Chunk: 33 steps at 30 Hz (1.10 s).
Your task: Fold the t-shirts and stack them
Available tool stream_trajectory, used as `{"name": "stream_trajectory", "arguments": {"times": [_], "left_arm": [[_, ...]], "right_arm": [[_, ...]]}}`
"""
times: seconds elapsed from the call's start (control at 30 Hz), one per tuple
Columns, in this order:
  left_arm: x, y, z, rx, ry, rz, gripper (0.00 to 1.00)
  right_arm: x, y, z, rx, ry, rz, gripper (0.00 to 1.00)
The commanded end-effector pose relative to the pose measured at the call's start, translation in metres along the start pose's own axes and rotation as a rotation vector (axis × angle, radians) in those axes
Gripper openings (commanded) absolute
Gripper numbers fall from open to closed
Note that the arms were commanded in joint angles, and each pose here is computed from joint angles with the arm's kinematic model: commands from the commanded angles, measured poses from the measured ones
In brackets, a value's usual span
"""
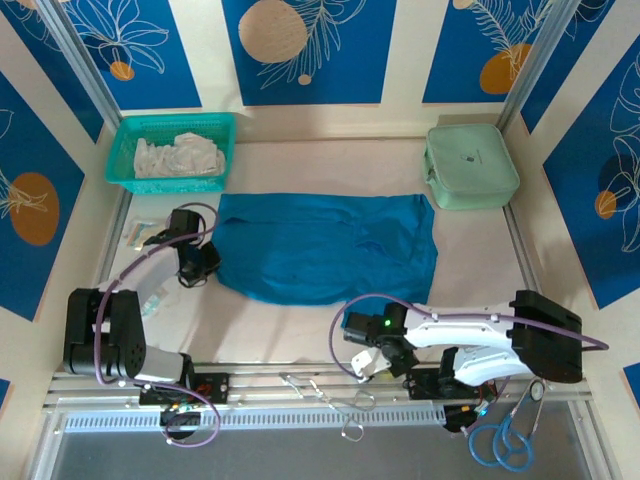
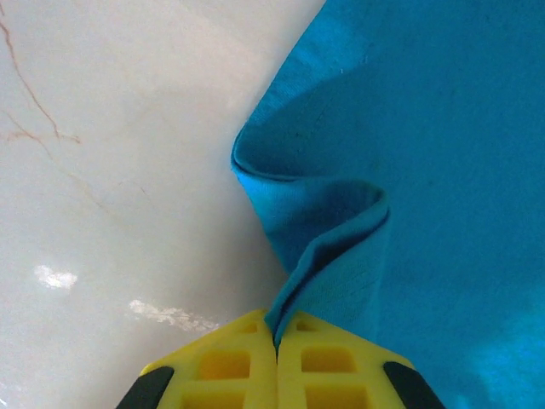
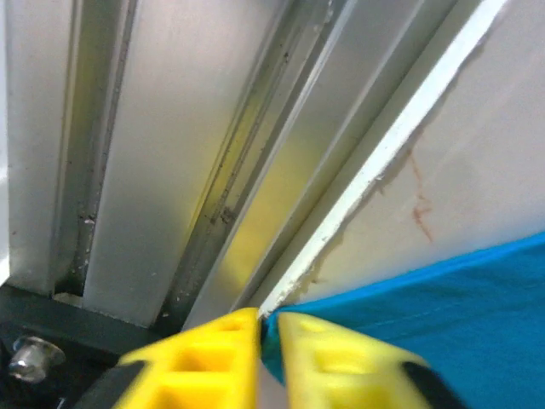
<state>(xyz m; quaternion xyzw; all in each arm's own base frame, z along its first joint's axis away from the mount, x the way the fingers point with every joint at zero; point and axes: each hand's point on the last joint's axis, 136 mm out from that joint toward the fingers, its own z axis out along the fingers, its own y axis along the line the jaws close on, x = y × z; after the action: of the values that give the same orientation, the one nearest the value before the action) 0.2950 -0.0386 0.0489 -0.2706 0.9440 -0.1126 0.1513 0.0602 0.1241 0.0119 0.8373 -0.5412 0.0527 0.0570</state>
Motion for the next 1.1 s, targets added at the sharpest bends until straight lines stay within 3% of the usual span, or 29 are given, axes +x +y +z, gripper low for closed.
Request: {"name": "stream_trajectory", "arguments": {"times": [0.0, 0.27, 0.43, 0.7, 0.9, 1.07], "left_arm": [[0.001, -0.004, -0.003, 0.030, -0.004, 0.027, 0.00], [0.002, -0.005, -0.001, 0.033, 0.014, 0.032, 0.00], [0.007, 0.002, -0.002, 0.003, 0.027, 0.032, 0.00], [0.018, 0.019, -0.007, -0.064, 0.036, 0.015, 0.00], [0.015, 0.033, -0.022, -0.156, 0.016, 0.017, 0.00], [-0.001, 0.034, -0.043, -0.213, -0.028, 0.030, 0.00]], "right_arm": [[0.007, -0.015, 0.009, 0.050, 0.037, 0.011, 0.00], [0.023, -0.046, -0.024, 0.149, 0.068, 0.137, 0.00], [0.041, -0.072, -0.067, 0.295, 0.076, 0.306, 0.00], [0.057, -0.107, -0.132, 0.591, -0.019, 0.554, 0.00], [0.073, -0.141, -0.174, 0.814, -0.018, 0.664, 0.00], [0.088, -0.174, -0.195, 0.918, -0.052, 0.721, 0.00]]}}
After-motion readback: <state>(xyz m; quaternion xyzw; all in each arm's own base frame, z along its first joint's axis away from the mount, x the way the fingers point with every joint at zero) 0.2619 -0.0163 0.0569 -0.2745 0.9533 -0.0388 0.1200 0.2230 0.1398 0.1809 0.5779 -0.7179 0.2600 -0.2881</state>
